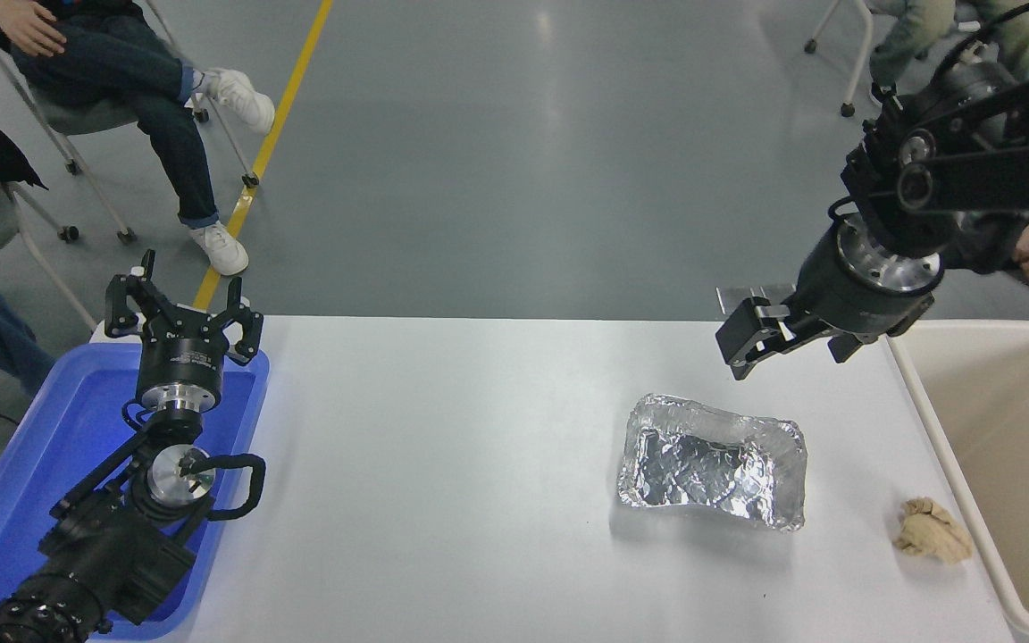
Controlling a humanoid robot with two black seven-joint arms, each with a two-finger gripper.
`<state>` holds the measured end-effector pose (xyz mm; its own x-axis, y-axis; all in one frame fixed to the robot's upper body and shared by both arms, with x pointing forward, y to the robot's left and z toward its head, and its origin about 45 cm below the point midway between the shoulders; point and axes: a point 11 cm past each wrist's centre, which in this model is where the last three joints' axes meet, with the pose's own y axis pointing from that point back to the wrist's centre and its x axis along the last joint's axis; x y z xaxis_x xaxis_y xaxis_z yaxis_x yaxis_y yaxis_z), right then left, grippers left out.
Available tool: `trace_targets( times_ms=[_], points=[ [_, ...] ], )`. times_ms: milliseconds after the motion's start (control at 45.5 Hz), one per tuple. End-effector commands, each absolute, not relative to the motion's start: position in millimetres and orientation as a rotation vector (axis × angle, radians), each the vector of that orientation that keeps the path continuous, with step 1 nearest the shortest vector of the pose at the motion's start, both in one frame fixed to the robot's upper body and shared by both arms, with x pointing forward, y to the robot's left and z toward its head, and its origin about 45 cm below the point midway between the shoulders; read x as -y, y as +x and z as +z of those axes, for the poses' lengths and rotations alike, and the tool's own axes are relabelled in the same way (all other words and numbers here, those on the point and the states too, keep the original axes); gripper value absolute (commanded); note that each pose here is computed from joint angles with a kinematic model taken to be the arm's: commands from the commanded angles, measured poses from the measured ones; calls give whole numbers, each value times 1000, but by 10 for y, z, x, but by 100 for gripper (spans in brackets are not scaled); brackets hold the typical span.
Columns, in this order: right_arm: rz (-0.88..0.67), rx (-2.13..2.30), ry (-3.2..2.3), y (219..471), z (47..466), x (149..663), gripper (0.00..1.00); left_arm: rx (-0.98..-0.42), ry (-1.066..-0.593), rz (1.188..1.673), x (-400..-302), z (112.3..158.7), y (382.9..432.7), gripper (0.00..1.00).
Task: Pick up paper cup place in dustbin
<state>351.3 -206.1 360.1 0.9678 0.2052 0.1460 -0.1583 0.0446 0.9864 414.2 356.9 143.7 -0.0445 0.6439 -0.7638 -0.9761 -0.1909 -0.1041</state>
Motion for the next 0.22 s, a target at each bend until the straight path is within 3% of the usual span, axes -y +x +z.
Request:
trace_targets(
  times_ms=[0, 198],
  points=[
    [275, -63, 1473, 3443, 3736, 1913, 100, -542, -829, 1593, -3572, 1433, 4140, 99],
    [270, -61, 1475, 3442, 3729, 1921, 100, -540, -830, 1593, -3573, 1434, 4139, 99]
  ],
)
